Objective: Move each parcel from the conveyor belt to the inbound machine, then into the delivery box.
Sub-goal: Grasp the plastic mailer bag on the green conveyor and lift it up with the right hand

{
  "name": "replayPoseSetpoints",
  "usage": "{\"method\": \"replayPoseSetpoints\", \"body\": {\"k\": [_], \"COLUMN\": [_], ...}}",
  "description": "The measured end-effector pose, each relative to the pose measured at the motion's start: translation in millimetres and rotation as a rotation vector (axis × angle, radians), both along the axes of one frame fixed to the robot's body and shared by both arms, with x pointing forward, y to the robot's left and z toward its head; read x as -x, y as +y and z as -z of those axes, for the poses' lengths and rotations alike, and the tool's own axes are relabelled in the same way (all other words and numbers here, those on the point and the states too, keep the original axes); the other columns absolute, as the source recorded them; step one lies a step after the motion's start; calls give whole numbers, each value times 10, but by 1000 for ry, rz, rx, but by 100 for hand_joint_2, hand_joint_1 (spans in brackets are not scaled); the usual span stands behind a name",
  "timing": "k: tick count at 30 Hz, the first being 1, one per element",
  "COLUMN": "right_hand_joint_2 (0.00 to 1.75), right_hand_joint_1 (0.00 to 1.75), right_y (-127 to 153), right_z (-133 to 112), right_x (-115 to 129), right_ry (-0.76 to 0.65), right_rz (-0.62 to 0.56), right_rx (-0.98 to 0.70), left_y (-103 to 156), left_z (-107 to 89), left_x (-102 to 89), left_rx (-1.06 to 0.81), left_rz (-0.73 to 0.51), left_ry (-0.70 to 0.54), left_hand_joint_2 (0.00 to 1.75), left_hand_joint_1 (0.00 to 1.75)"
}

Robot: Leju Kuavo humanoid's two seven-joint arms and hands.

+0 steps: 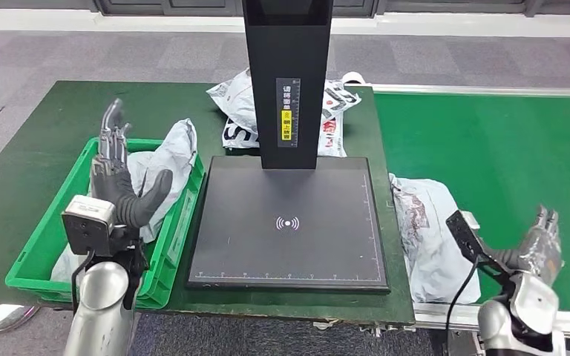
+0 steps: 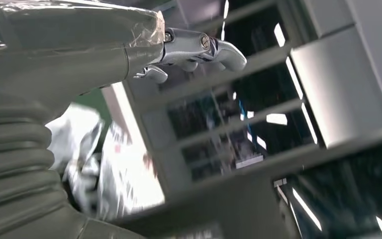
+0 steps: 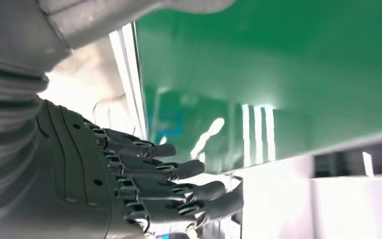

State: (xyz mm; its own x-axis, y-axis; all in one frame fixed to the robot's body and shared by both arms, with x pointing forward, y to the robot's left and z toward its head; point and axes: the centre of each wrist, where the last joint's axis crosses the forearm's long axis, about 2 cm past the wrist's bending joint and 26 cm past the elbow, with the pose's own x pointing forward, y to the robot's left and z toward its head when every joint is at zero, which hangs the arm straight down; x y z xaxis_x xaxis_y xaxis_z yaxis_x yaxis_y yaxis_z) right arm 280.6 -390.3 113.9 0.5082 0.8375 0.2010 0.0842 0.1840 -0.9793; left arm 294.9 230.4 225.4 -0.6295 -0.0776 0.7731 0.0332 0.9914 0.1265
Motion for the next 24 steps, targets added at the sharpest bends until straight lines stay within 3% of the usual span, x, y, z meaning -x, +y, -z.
{"method": "replayPoseSetpoints", "body": {"k": [7,13,17,24], "right_hand_joint_2": [175,175,175,175], "right_hand_joint_1": [0,0,0,0], "right_y": [-607,-677,-621,-201], "right_z": [206,440,497,426], "right_x": [-398,-471,-510,-797], "right_ry": [309,520,535,348], "right_rz": [50,-34,-82,-234], "right_rx": [56,-3,-50,-245], "left_y": [-164,-257,-274,-283], "left_z": [206,329,366,396], "left_x": [62,47,41,45], "left_rx": [1,-10,-18,-40], "left_rz": [132,200,209,201], "left_ry": [62,106,120,123], "left_hand_joint_2": [175,175,175,175], "left_hand_joint_1": [0,0,0,0]}}
